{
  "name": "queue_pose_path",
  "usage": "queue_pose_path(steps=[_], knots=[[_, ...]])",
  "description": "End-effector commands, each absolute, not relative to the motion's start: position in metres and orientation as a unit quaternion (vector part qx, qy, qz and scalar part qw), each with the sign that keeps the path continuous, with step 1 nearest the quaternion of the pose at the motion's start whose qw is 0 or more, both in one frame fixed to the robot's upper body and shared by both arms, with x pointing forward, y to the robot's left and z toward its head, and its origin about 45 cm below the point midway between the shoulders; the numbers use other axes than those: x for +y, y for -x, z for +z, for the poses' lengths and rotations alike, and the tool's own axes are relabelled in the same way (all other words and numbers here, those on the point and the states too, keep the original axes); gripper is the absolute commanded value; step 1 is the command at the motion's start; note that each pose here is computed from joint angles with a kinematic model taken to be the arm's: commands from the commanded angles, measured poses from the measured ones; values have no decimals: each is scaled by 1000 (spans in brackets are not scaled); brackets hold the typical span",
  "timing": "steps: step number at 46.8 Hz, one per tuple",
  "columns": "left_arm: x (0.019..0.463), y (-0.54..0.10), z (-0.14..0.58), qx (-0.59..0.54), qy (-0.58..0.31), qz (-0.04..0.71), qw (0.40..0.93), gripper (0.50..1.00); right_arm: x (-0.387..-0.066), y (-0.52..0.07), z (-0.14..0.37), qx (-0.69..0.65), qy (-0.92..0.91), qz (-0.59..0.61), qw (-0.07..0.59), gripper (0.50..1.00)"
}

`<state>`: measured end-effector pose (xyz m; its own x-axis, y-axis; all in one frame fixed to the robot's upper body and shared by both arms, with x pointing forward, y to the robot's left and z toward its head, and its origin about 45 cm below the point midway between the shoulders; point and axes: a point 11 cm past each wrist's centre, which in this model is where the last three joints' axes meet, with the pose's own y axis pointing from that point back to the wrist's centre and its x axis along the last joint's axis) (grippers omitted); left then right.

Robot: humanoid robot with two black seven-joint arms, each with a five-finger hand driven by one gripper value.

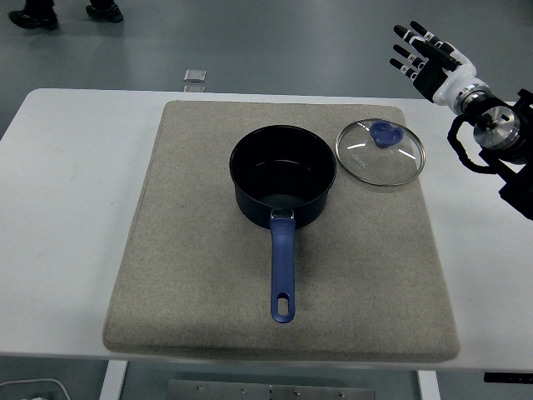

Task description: Lift the pot lid and place it to the right of the pot.

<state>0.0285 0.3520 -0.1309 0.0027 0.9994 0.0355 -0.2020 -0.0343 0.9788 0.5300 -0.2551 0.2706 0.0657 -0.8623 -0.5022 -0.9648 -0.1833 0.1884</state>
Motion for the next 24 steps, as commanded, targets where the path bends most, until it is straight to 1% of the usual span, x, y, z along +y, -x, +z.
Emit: queue_pose_path(steps=[1, 5, 10, 24], knots=[[352, -29, -131, 436, -457, 555, 541, 1000, -259, -530, 272, 640, 719, 246, 114, 911], [352, -29, -131, 436, -457, 555, 541, 1000, -261, -531, 274, 648, 715, 233, 119, 911], [352, -29, -131, 436, -457, 555, 541, 1000, -249, -531, 272, 644, 721, 230, 112, 911], [352, -29, -131, 436, -457, 555, 541, 1000, -249, -530, 271, 648, 718, 229, 113, 911]])
